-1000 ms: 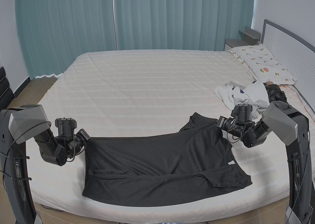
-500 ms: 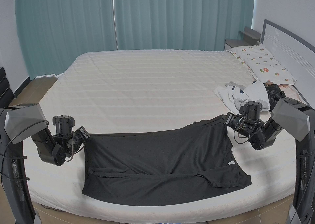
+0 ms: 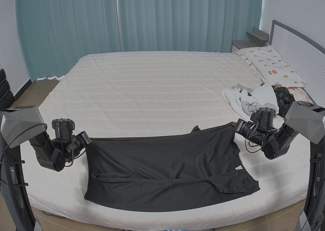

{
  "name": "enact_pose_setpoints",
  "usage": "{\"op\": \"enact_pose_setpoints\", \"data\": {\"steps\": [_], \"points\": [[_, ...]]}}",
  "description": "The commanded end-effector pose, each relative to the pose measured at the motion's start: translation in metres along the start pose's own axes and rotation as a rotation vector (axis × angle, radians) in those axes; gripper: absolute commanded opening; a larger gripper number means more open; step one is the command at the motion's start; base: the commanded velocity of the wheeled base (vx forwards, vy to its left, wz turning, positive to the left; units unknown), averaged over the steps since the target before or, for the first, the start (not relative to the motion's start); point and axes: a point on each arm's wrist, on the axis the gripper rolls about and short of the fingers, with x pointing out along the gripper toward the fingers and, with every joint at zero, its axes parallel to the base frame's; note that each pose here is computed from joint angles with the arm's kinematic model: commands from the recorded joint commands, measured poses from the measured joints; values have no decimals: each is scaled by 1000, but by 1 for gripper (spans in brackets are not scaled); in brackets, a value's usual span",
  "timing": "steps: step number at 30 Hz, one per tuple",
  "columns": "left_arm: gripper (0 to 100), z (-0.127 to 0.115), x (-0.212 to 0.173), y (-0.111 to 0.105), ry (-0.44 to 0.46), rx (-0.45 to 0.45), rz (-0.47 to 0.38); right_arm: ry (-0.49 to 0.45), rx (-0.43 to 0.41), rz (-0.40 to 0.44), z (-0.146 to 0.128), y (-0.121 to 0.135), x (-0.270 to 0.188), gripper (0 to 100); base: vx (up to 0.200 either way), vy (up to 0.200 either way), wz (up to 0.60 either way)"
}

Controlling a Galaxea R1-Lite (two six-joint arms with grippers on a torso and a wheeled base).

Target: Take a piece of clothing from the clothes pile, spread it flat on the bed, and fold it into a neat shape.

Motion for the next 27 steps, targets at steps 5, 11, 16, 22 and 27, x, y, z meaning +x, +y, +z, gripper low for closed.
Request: {"op": "enact_pose_setpoints", "data": {"steps": [5, 11, 16, 22, 27], "points": [[0, 0, 0, -1, -1, 21, -3, -13, 1, 13, 9, 4, -12, 0, 0, 0, 0], [0, 3, 2, -3, -14, 10, -8, -22, -3, 23, 11, 7, -10, 0, 0, 0, 0], [0, -2, 10, 1, -5, 16, 1, 6, -2, 8, 1, 2, -5, 0, 0, 0, 0], [0, -5, 18, 4, 0, 16, 8, 35, -1, -4, -8, -1, -6, 0, 0, 0, 0], [0, -8, 17, 5, 12, 20, 11, 61, 6, -18, -13, -6, -10, 0, 0, 0, 0]]}}
